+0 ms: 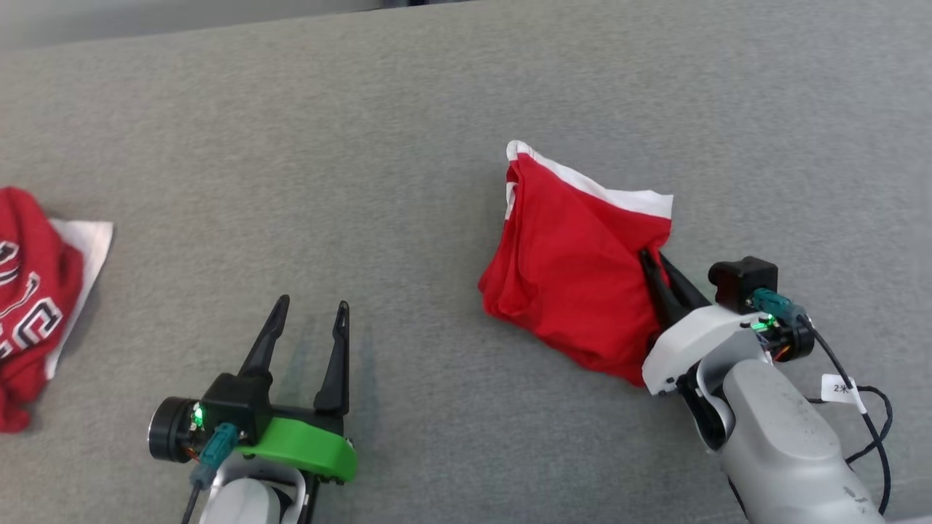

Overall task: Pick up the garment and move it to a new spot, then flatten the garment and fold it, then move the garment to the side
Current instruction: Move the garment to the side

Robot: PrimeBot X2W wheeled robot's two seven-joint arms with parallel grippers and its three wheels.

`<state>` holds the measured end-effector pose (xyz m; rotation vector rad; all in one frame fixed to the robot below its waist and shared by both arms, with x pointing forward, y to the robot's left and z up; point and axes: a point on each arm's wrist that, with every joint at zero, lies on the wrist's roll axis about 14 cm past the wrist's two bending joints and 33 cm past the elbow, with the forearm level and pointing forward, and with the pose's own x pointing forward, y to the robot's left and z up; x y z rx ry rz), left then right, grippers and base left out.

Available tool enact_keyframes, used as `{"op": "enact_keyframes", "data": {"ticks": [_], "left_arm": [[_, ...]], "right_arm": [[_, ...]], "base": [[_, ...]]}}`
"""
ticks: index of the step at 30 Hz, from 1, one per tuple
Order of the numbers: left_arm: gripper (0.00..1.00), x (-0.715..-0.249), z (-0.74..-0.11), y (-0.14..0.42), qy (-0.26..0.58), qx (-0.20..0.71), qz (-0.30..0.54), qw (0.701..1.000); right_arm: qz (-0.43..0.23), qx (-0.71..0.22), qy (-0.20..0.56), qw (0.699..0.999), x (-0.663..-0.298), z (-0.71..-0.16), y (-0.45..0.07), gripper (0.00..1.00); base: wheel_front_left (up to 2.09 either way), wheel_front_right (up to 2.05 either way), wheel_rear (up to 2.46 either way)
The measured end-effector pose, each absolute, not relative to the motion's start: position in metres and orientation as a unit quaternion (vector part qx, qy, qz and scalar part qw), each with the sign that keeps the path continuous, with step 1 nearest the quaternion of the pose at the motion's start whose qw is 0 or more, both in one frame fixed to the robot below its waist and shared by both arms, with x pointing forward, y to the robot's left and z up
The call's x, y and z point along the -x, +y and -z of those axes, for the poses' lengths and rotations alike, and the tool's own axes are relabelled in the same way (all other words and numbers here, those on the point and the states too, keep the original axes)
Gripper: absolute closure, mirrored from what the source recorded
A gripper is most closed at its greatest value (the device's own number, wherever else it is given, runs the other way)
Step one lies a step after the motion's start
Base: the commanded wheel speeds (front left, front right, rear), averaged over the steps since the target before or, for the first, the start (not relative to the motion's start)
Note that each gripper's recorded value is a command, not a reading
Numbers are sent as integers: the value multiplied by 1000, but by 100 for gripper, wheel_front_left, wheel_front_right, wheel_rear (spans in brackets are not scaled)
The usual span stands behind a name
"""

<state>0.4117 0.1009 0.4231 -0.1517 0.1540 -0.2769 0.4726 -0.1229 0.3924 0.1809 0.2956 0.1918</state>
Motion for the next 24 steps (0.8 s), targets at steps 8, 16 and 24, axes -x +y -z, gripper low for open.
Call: {"op": "enact_keyframes", "data": {"ticks": [8, 16, 24], "left_arm": [[0, -413, -433, 22, 64, 84, 251, 962], [0, -400, -442, -41, 57, 93, 345, 932], [0, -401, -436, -53, 60, 88, 372, 922]], "right_arm": [[-15, -81, 132, 988, -434, -408, -189, 100], [48, -72, 111, 990, -403, -427, -237, 100], [60, -10, 91, 994, -421, -448, -261, 100]], "base": [[0, 0, 0], [0, 0, 0], [0, 0, 0]]}}
